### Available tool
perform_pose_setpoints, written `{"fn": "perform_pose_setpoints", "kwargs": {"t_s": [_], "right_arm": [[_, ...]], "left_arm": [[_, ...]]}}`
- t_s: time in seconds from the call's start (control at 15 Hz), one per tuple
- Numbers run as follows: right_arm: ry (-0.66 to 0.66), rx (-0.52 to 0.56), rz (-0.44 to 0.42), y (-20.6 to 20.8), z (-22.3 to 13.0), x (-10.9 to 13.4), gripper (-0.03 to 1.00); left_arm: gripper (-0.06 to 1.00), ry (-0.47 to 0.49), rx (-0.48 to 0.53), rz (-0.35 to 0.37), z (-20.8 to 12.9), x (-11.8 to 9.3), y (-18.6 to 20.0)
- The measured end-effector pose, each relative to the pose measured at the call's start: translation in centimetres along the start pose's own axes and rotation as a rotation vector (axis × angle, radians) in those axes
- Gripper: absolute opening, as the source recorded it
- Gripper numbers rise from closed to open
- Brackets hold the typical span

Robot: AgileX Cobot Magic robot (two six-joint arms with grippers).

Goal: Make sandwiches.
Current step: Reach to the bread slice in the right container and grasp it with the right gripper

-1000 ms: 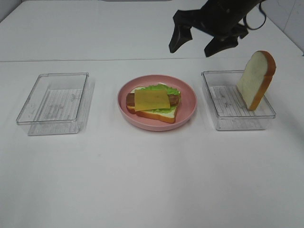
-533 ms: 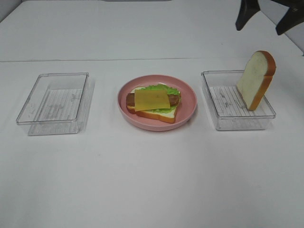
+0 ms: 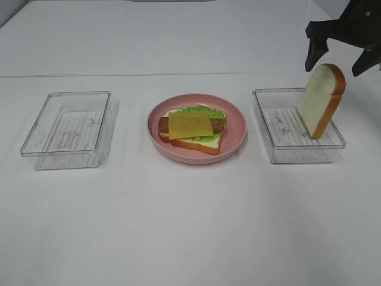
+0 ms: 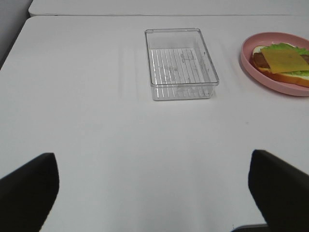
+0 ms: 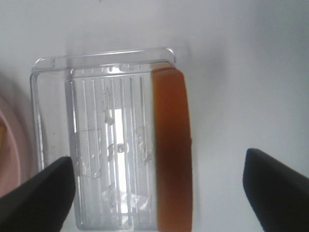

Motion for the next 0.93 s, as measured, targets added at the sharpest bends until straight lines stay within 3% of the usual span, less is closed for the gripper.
{"fn": "perform_pose_setpoints", "kwargs": {"t_s": [0.4,0.53,0.67,0.73,0.93], "right_arm": [[-0.006,0.073,-0.012,-4.1,-1.1,-0.4,0.90],[-0.011,0.089,-0.007,-4.4,-1.3,-0.3,0.78],[-0.010,0.099,-0.008,-4.4,-1.5,-0.3,0.58],[-0.010,0.106,-0.011,-4.3,-1.6,-0.4,0.22],[-0.009,0.119,-0.012,-4.3,-1.8,-0.4,0.23]], "left_arm": [[0.99,0.000,0.000,0.000,0.0,0.0,0.0],[0.99,0.000,0.000,0.000,0.0,0.0,0.0],[0.99,0.000,0.000,0.000,0.0,0.0,0.0],[0.99,0.000,0.000,0.000,0.0,0.0,0.0],[0.99,0.000,0.000,0.000,0.0,0.0,0.0]]}}
Point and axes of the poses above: a point on each arm's last joint axis where the gripper is mounted, y pointing back along that axis away from the gripper, x along the wrist's bending axis when the last joint is at zero, z = x × y, the point moved 8 cm from there along -y, pointing out along that axis toward the gripper, and after that the axes turned 1 degree about -y, right-handed, at the moved point
